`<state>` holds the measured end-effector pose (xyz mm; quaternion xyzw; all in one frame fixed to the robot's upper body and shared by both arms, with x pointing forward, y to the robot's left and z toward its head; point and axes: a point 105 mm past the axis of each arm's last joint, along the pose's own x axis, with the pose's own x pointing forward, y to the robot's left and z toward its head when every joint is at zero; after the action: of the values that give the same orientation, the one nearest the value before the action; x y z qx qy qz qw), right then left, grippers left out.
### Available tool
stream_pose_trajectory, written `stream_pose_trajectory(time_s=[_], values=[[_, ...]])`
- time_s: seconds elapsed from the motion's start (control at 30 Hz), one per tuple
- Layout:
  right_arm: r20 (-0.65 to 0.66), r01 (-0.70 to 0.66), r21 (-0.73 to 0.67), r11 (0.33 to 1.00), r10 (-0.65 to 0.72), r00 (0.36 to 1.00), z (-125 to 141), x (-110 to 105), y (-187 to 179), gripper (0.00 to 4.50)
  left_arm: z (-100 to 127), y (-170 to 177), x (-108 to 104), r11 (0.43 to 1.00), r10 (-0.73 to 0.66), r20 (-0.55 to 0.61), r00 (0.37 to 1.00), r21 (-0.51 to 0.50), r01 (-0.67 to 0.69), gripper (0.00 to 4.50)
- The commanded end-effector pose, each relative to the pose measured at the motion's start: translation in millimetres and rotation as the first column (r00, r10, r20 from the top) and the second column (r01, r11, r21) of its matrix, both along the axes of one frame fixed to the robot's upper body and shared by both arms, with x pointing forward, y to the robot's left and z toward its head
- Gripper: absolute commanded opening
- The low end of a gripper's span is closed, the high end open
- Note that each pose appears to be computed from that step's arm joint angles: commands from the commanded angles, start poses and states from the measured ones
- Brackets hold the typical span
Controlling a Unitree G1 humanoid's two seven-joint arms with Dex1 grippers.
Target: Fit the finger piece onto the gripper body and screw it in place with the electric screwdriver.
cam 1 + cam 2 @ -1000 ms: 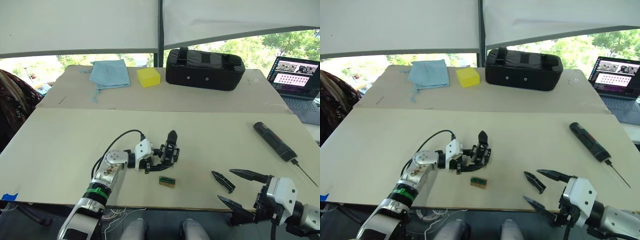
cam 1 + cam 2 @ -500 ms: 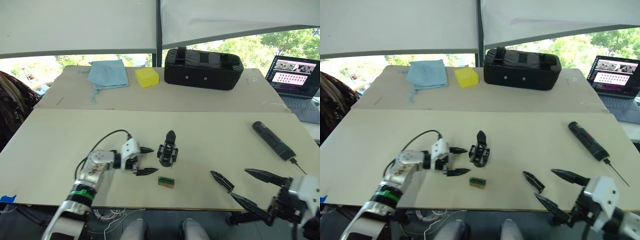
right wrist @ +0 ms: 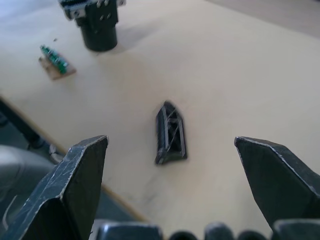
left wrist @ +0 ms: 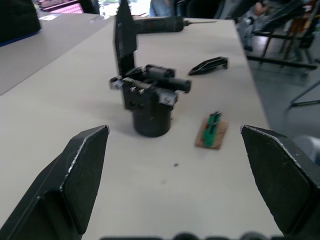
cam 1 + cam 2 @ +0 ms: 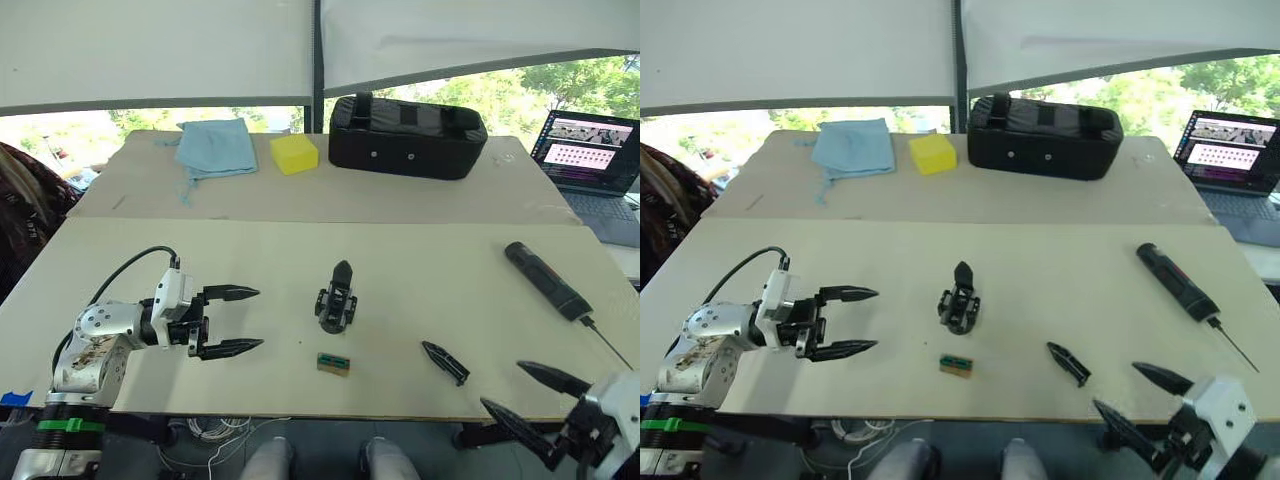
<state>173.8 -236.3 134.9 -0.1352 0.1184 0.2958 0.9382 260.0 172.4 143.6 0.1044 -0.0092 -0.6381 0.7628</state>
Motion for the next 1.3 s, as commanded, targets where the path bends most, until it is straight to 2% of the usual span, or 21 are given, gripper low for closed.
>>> stream_pose_trajectory(time_s=[0.03, 0.13, 0.23, 0.3, 0.53, 0.67, 0.9, 1.0, 1.23, 1.27, 1.3], values=[[-0.147, 0.028, -0.096, 0.995, -0.042, 0.988, 7.6, 21.4, 7.0, 4.5, 13.7, -12.1, -7.8, 0.997, -0.072, 0.038, 0.997, -0.001, 0.072, 4.46], [-0.342, -0.033, -0.205, 0.978, -0.04, 0.939, 3.3, 29.8, 8.9, 4.5, 17.2, -25.0, -13.0, 0.993, -0.121, 0.038, 0.992, -0.011, 0.121, 4.46], [-0.467, -0.08, -0.267, 0.96, -0.057, 0.882, 0.3, 32.9, 10.2, 4.5, 18.9, -35.7, -16.7, 0.989, -0.145, 0.036, 0.989, -0.027, 0.146, 4.46], [-0.51, -0.095, -0.297, 0.95, -0.074, 0.857, -0.5, 37.8, 12.5, 4.5, 15.9, -41.5, -21.5, 0.985, -0.17, -0.043, 0.985, -0.033, 0.168, 4.46], [-0.58, -0.124, -0.385, 0.915, -0.135, 0.803, -18.4, 53.5, 20.3, 4.5, 13.0, -48.9, -24.8, 0.987, -0.156, -0.043, 0.987, -0.035, 0.155, 4.46], [-0.577, -0.111, -0.395, 0.912, -0.152, 0.803, -27.4, 63.9, 25.0, 4.5, 12.8, -48.3, -24.6, 0.989, -0.142, -0.037, 0.989, -0.035, 0.141, 4.46], [-0.599, -0.134, -0.416, 0.899, -0.16, 0.784, -40.9, 65.7, 28.8, 4.5, 11.2, -48.0, -28.0, 0.99, -0.137, -0.029, 0.99, -0.03, 0.136, 4.46], [-0.614, -0.147, -0.453, 0.879, -0.188, 0.766, -45.6, 60.7, 21.6, 3.7, 10.8, -47.0, -29.0, 0.991, -0.133, -0.027, 0.991, -0.027, 0.132, 4.5], [-0.63, -0.175, -0.446, 0.878, -0.169, 0.758, -43.7, 53.5, 20.9, 1.28, 11.8, -46.3, -29.0, 0.992, -0.124, -0.02, 0.992, -0.032, 0.123, 4.5], [-0.627, -0.176, -0.445, 0.878, -0.166, 0.761, -43.0, 53.3, 20.5, 1.09, 12.2, -46.4, -28.8, 0.992, -0.12, -0.019, 0.993, -0.036, 0.12, 4.5], [-0.613, -0.161, -0.433, 0.887, -0.159, 0.774, -40.0, 55.2, 20.5, 1.1, 14.1, -47.0, -27.9, 0.993, -0.112, -0.021, 0.993, -0.05, 0.111, 4.5]])
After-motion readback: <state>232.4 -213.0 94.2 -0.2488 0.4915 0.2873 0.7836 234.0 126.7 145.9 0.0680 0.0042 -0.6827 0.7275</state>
